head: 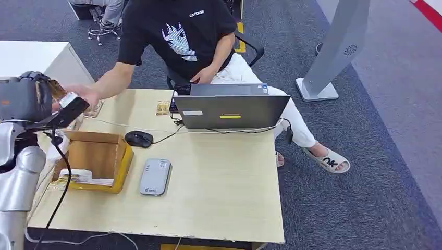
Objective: Pass the card to the sensor for recognition and then transmit it.
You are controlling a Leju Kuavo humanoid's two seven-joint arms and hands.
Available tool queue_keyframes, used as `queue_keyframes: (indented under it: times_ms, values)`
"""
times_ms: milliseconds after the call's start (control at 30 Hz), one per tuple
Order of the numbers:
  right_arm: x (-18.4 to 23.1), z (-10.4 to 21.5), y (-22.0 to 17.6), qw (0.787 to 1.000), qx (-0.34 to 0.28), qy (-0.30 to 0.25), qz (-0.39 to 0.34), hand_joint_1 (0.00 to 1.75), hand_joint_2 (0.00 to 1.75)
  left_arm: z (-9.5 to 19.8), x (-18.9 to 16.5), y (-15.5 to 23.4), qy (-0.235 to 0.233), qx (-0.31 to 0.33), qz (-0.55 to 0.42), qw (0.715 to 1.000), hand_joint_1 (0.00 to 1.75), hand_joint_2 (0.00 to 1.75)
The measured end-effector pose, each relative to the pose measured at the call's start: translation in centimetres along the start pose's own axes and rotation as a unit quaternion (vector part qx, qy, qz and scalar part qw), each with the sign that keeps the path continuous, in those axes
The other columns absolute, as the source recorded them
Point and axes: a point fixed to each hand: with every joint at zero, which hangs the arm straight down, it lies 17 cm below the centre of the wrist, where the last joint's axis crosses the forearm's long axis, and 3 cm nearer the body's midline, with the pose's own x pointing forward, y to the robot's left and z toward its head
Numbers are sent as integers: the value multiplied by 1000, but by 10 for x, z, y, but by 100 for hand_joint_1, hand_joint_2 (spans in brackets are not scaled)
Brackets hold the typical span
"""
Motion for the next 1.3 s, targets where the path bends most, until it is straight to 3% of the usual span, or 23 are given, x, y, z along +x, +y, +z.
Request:
queue_keyframes:
  times_ms: [133, 200, 500, 867, 1300]
  values:
    - [1, 0, -2, 1000, -1, 0, 1, 0, 175, -35, -10, 36, 19, 38, -3, 999, 175, 175]
    - [1, 0, -2, 1000, -2, -1, 2, 0, 175, -41, -11, 41, 21, 42, -4, 999, 0, 175]
    - [1, 0, -1, 1000, -1, -1, 4, 0, 175, -39, -7, 37, 27, 48, 37, 998, 0, 175]
    - [0, -1, -3, 1000, -4, 1, -1, 0, 175, 44, 34, 10, -20, 38, 85, 995, 0, 175]
    - [-3, -1, -5, 1000, -9, 3, -14, 0, 175, 102, 54, 19, -53, 49, 118, 990, 0, 175]
